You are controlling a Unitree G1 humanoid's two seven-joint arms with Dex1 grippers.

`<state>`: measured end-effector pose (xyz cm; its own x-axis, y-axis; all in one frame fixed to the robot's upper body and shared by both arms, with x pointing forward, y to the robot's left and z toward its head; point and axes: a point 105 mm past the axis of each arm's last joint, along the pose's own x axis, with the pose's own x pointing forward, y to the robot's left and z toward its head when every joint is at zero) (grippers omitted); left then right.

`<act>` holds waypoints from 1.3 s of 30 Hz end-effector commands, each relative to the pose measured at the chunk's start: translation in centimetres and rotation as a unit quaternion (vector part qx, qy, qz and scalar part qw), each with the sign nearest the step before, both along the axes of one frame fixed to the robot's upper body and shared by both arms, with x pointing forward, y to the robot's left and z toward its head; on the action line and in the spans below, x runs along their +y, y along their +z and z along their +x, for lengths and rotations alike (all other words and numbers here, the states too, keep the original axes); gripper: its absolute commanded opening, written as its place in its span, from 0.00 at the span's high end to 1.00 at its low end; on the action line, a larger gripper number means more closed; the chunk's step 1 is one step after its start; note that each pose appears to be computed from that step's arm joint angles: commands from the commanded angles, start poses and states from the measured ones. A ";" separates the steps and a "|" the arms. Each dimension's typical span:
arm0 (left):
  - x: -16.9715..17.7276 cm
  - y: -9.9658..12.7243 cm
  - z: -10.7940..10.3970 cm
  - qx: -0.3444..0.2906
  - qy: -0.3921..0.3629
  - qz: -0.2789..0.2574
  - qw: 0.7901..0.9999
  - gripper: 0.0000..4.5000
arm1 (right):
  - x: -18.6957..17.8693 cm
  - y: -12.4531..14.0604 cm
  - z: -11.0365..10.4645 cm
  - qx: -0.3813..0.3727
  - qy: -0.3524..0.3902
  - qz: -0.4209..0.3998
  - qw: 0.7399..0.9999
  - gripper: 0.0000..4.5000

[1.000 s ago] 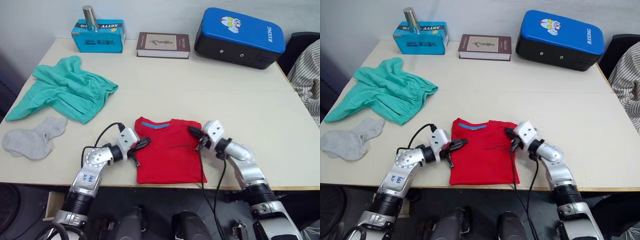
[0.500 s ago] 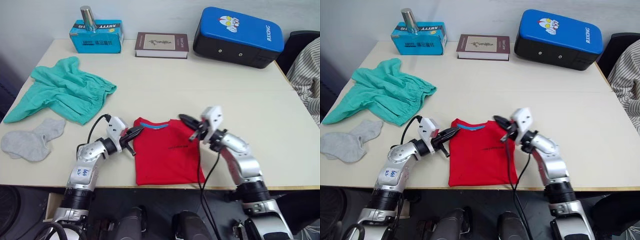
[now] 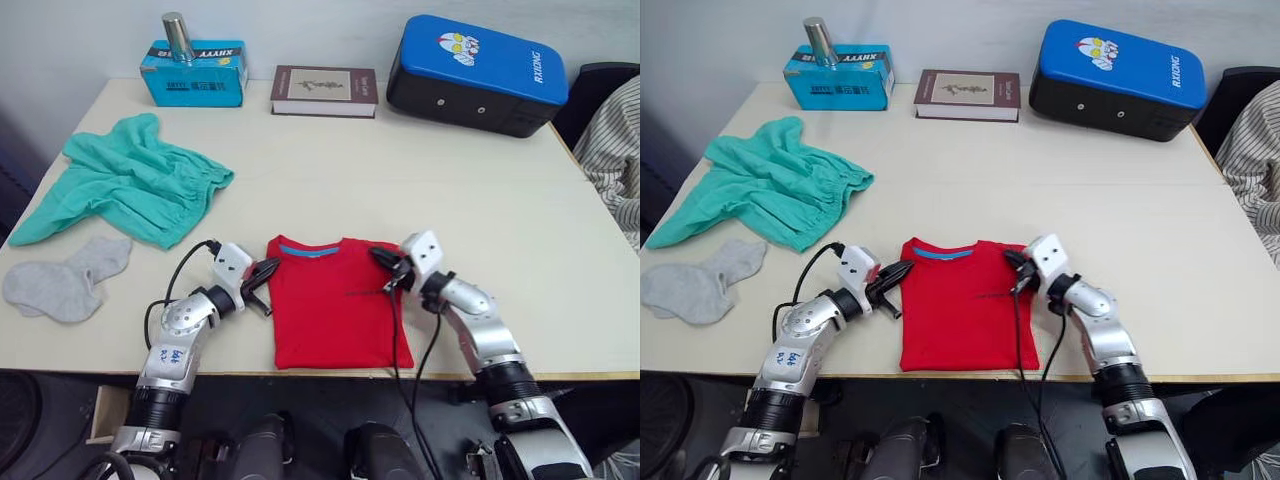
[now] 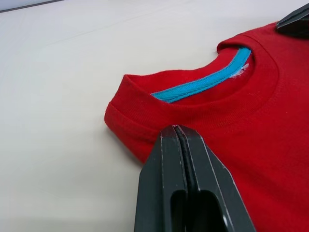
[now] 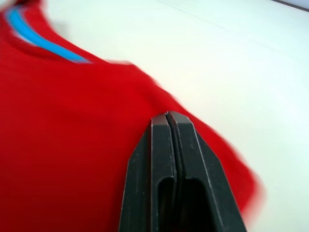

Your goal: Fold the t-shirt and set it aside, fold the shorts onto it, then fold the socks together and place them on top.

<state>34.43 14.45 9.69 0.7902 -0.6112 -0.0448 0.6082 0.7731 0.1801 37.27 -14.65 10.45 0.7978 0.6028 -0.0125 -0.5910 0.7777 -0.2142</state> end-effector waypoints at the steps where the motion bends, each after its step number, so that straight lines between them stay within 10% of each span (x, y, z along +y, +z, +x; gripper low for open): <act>1: 0.4 1.2 -0.8 -0.028 -0.018 -0.028 0.999 0.99 | -0.2 2.9 -1.7 -0.024 0.049 0.044 0.998 1.00; 10: -5.0 1.0 -6.7 -0.025 -0.268 0.024 0.963 0.99 | 5.7 1.6 -9.9 0.007 0.189 0.020 0.982 1.00; 19: -4.3 -3.2 -8.0 0.044 -0.250 0.061 0.965 0.99 | -0.6 -2.8 -11.2 0.050 0.057 0.000 0.997 1.00; 25: -4.1 -3.0 -8.1 0.031 -0.251 0.050 0.966 0.99 | -3.7 -1.0 -12.3 0.075 0.018 0.049 0.996 1.00; 31: -3.8 -1.6 -7.4 0.005 -0.259 0.020 0.966 1.00 | -3.1 0.8 -13.9 0.257 0.077 0.175 0.947 0.64; 39: -4.0 -1.9 -7.4 0.004 -0.273 0.025 0.962 1.00 | -2.1 -2.0 -12.9 0.474 0.075 0.121 0.869 0.02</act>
<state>27.21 10.56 7.78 0.3577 -0.9284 -0.1009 0.9215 0.3334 0.1991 24.78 -16.90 10.22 0.4698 0.7926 -0.3887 -0.5791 0.6090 0.5420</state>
